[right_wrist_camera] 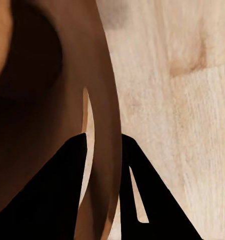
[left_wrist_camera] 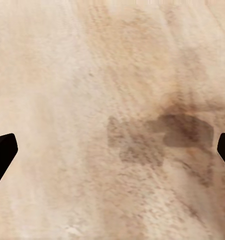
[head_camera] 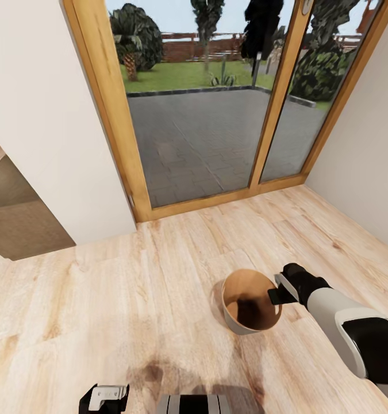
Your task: Put the three can of soda from the living room inside the tash can in the kitchen.
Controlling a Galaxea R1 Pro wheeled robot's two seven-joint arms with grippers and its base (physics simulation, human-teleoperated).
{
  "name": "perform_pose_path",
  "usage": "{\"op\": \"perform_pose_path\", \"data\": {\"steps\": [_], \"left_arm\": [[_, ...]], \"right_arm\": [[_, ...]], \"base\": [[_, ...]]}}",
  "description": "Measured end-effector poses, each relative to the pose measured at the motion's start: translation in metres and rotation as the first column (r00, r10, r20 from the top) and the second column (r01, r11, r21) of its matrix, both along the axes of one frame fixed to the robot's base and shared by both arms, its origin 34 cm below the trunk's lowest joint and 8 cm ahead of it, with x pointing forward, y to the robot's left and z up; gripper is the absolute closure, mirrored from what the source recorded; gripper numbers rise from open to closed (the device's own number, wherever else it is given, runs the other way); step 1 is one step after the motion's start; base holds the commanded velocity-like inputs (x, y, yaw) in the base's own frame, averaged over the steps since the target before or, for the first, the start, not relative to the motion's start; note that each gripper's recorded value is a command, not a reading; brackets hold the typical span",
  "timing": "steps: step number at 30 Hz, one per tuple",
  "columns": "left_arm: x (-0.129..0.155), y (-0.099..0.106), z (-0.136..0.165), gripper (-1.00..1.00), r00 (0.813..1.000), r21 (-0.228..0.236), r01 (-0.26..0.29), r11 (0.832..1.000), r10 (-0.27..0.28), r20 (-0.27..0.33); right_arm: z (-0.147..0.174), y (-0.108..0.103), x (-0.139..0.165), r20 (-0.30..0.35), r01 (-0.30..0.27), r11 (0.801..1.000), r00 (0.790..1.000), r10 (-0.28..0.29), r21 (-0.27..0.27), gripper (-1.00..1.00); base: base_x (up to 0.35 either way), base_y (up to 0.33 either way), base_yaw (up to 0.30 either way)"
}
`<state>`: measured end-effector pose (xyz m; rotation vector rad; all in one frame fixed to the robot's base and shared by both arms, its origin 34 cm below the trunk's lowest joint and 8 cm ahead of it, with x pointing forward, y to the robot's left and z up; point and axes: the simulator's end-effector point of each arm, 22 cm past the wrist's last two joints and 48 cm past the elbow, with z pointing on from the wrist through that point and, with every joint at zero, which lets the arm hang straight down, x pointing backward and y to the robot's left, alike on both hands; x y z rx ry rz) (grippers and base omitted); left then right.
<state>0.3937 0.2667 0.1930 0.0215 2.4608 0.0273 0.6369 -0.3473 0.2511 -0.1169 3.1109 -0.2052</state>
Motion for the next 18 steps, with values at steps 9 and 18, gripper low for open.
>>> {"op": "perform_pose_path", "data": {"steps": [9,18], "left_arm": [[0.009,-0.001,0.011,-1.00,1.000,0.001,0.005,1.000,-0.005,0.030],[0.019,-0.001,0.023,-1.00,0.998,0.002,0.007,1.000,-0.007,0.066]], "right_arm": [[0.020,0.005,0.012,0.049,-0.001,1.000,0.999,0.001,0.009,1.00],[0.042,0.007,0.020,0.087,0.006,1.000,0.996,-0.008,0.020,1.00]], "base": [[0.000,0.000,0.000],[0.000,0.000,0.000]]}}
